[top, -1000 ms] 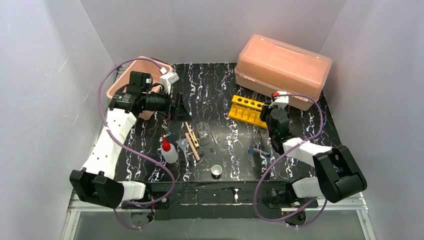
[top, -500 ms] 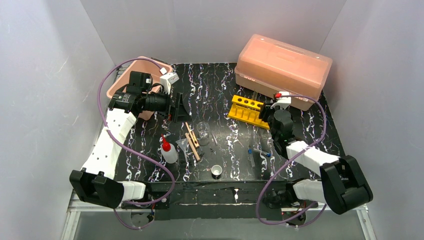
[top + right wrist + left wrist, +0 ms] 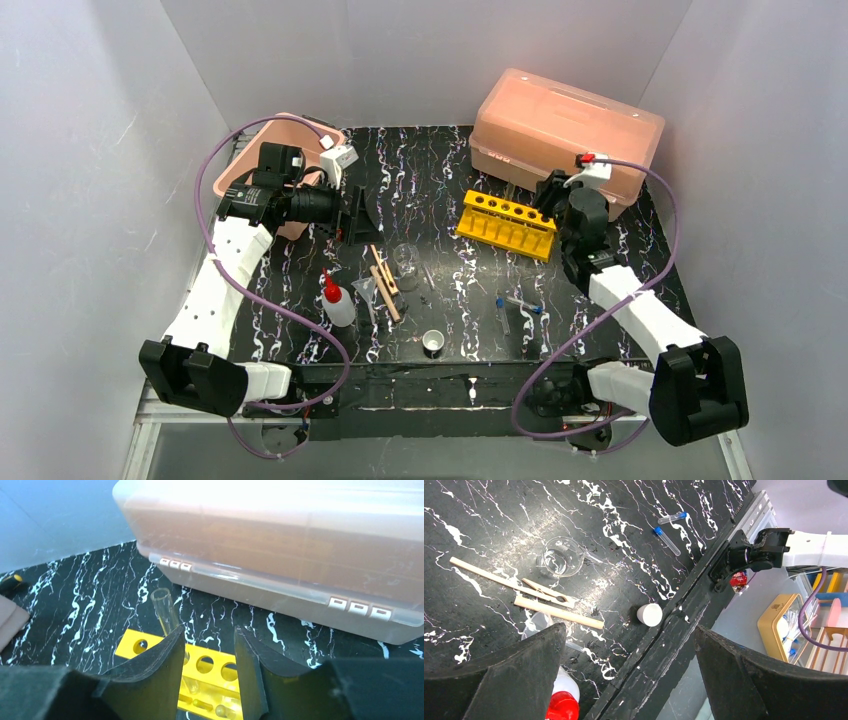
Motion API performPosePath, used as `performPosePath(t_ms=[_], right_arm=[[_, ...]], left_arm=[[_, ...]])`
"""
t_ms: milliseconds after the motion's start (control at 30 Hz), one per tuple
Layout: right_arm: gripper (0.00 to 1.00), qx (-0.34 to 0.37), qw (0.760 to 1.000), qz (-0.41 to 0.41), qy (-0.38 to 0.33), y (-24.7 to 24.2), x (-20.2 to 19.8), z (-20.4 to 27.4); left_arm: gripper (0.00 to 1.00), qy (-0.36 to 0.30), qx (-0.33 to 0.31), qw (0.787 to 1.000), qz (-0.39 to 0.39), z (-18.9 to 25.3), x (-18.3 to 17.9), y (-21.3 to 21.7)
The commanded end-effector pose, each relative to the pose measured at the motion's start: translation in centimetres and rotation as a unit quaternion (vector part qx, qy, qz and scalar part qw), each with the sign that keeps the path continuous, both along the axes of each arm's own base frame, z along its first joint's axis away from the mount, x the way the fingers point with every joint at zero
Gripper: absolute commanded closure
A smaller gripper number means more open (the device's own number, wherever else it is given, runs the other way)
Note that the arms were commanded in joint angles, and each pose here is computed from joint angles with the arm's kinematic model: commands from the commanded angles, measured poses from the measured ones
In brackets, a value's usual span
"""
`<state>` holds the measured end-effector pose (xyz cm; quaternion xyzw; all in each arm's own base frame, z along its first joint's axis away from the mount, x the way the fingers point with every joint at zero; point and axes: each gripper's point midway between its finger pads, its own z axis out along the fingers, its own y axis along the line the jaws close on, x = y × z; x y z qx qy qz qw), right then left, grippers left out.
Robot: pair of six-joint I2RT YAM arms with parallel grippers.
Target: Organize the chemistry lab equipment
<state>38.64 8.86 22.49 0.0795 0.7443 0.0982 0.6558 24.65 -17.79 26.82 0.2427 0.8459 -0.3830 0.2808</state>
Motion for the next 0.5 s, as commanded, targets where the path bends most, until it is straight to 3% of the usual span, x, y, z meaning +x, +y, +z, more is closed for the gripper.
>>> performPosePath(t_ms=[0,267,467], right_arm=[[0.5,0.021,0.999,0.024,0.034,0.7,0.0,-0.2],[0.48,0.004,0.985,0.142,0.093,6.9,-3.1,-1.2],[0.45,-0.029,0.955,0.241,0.17,13.7,-7.6,-4.0]], left_arm=[[0.01,-0.022,-0.001,1.0,-0.005,1.4,-0.5,0.2],[0.01,-0.013,0.003,1.0,-0.013,0.4,-0.7,0.2],[0.01,-0.019,0.021,0.999,-0.025,-0.9,-1.4,0.7]])
